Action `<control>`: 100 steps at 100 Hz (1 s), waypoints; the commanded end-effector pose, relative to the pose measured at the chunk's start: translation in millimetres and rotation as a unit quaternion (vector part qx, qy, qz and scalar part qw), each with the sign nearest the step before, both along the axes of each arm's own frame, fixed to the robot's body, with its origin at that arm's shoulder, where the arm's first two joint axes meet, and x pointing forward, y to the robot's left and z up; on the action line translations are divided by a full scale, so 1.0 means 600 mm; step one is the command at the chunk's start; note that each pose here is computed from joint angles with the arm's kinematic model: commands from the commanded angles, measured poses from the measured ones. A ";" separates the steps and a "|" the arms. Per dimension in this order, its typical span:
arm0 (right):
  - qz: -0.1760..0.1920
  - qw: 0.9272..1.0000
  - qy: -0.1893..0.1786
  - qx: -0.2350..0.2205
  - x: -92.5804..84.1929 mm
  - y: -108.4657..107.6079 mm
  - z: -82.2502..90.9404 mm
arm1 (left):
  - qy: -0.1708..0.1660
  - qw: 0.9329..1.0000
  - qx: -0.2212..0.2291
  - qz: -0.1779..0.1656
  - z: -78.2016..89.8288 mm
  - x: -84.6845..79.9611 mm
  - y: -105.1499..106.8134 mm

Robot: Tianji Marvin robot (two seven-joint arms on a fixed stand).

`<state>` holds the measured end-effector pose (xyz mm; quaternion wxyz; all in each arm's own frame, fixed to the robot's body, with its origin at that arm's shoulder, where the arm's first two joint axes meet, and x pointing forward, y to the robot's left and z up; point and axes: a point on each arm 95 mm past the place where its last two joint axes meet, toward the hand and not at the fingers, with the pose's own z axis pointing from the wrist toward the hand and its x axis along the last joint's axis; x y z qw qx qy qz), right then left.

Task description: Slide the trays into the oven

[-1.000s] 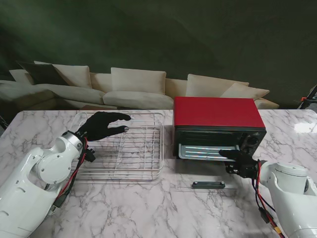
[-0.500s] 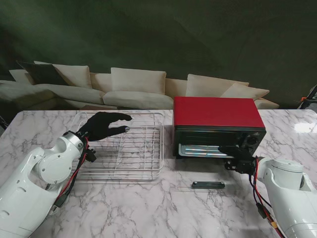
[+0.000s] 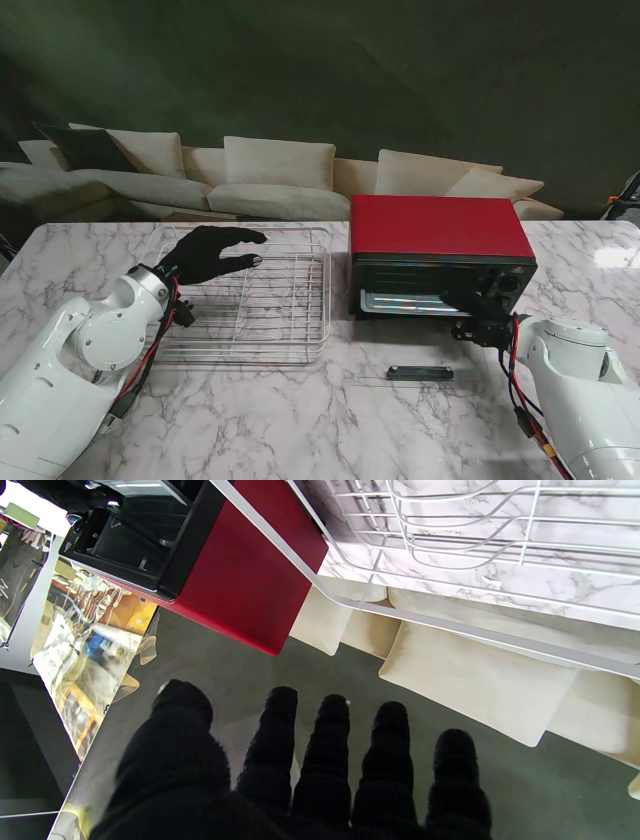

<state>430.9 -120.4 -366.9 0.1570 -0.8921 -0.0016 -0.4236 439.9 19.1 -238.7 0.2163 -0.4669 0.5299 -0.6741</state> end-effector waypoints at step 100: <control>0.031 0.999 0.019 0.024 -0.014 0.010 0.004 | 0.007 1.000 0.002 -0.002 -0.005 0.002 0.000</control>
